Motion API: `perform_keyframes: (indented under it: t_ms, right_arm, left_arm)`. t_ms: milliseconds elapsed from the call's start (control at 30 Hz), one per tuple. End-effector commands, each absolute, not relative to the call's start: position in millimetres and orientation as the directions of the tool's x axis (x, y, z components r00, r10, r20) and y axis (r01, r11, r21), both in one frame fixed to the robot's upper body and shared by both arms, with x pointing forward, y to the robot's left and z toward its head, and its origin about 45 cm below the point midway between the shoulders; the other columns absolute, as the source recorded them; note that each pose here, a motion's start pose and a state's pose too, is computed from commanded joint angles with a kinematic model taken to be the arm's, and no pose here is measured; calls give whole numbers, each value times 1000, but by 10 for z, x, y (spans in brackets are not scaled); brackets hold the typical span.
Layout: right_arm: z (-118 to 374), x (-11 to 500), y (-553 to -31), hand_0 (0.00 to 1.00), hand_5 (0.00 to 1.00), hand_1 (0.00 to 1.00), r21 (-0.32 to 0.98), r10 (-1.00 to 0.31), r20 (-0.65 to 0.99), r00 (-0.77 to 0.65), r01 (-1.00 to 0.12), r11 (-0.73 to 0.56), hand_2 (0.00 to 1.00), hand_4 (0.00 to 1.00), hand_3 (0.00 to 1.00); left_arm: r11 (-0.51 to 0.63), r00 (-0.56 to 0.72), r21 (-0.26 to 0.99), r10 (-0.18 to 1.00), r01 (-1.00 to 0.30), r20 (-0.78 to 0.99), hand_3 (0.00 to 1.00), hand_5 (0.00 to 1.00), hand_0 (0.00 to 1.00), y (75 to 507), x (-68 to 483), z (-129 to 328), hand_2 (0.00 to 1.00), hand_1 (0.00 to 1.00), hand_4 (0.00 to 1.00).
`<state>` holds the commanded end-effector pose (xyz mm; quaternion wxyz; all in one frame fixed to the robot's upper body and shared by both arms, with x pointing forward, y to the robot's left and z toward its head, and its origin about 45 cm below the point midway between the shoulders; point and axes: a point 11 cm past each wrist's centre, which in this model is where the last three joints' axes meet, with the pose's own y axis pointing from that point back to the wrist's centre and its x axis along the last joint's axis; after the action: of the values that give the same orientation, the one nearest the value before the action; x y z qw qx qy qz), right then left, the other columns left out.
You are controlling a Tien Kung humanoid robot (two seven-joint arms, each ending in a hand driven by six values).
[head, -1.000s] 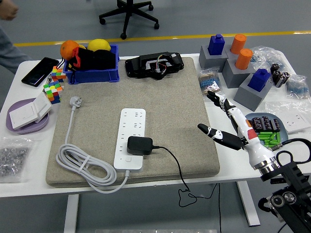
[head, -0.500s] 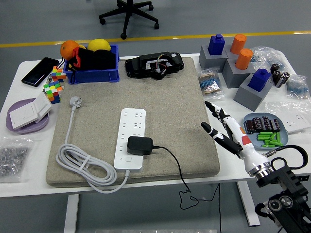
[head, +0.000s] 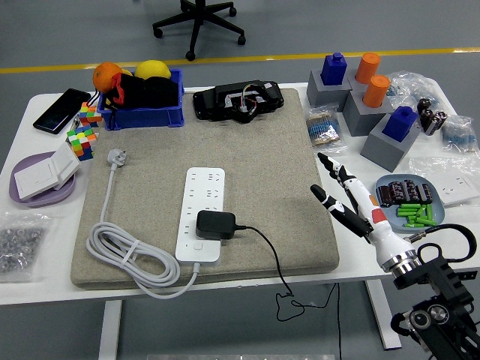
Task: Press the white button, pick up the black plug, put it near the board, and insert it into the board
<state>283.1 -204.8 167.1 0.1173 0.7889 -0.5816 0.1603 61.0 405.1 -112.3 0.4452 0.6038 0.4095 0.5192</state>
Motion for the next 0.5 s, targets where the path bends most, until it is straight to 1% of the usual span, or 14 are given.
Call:
perform_keyframes:
  t_ms: [167,200,500]
  right_arm:
    - [1567,2805,-2039,998,939,998,47,-872,388,298,-951,-304,982,998,998]
    - [1560,2804,-2045,998,889,998,51,-870,391,299,-951,-304,976,998,998]
    - [1536,2792,-2103,998,891,998,61,-881,388,272,-961,-270,973,998,998]
  left_arm:
    - [-266,149,960,956,83,252,679,102,649,4045,366,-1153,633,639,526]
    - [-267,151,960,956,89,252,680,101,649,4049,341,-1154,634,640,526]
    - [-272,128,959,957,81,261,679,100,649,4101,337,-1141,634,640,526]
